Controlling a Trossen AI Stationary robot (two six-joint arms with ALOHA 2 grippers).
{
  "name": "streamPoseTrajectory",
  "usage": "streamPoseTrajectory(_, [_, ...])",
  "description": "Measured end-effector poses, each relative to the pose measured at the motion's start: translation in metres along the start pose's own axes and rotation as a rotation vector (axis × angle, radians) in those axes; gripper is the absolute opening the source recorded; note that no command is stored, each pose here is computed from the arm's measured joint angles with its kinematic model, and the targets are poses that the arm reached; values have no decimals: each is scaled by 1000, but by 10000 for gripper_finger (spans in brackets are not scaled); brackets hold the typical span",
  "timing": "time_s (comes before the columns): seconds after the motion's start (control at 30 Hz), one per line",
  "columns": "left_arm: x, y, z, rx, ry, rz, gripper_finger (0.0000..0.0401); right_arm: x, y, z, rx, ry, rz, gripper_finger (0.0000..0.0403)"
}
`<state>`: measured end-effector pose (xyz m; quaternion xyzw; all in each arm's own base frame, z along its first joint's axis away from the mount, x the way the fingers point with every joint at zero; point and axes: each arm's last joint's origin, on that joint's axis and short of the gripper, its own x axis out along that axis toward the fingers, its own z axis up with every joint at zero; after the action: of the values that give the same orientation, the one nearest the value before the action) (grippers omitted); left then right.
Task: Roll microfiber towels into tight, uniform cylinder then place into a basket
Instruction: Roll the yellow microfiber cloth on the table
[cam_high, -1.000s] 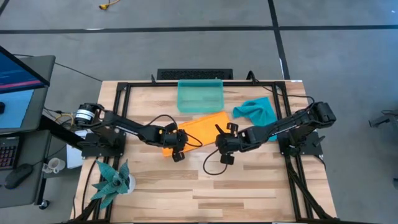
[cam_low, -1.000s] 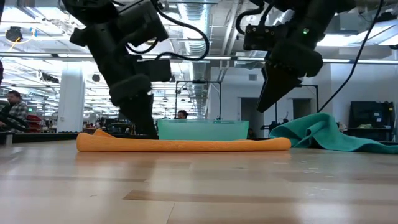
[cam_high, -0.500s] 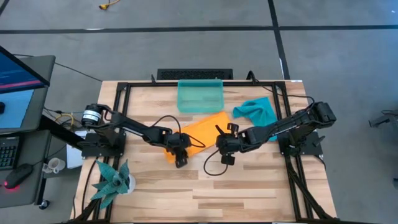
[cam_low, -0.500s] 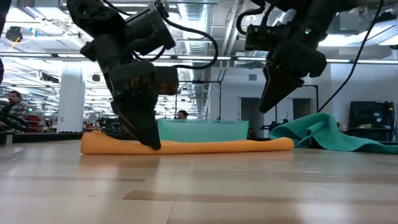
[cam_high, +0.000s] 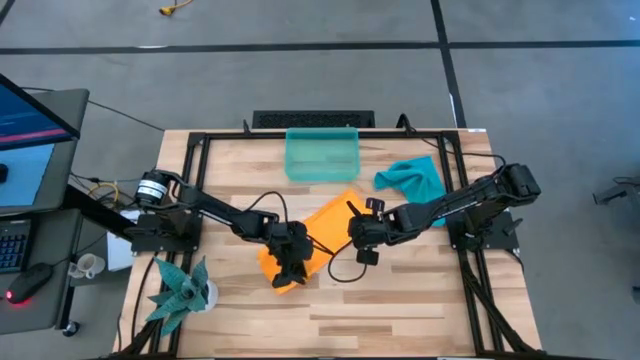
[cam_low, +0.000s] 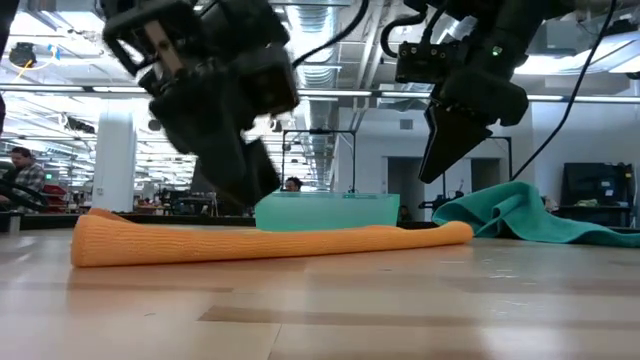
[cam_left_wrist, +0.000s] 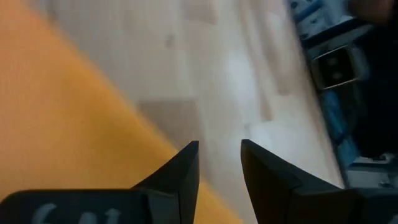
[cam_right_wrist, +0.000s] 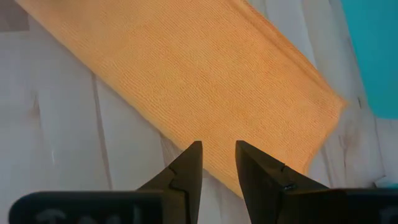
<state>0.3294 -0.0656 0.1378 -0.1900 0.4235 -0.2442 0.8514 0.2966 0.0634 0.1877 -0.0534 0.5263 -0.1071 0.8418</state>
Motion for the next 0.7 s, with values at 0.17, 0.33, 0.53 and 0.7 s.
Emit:
streamPoseTrajectory(0.17, [-1,-5,11,30,6,22,109,0,0,0,0,0,0,120])
streamPoseTrajectory(0.33, [-2,-9,10,-10,100,216,109,-1,2,-2,4,12,2,120])
streamPoseTrajectory(0.53, [-9,-10,8,-45,182,546,109,-4,8,-8,-33,50,2,120])
streamPoseTrajectory(0.7, [-14,-3,7,-113,160,714,109,-5,11,-9,-42,46,7,120])
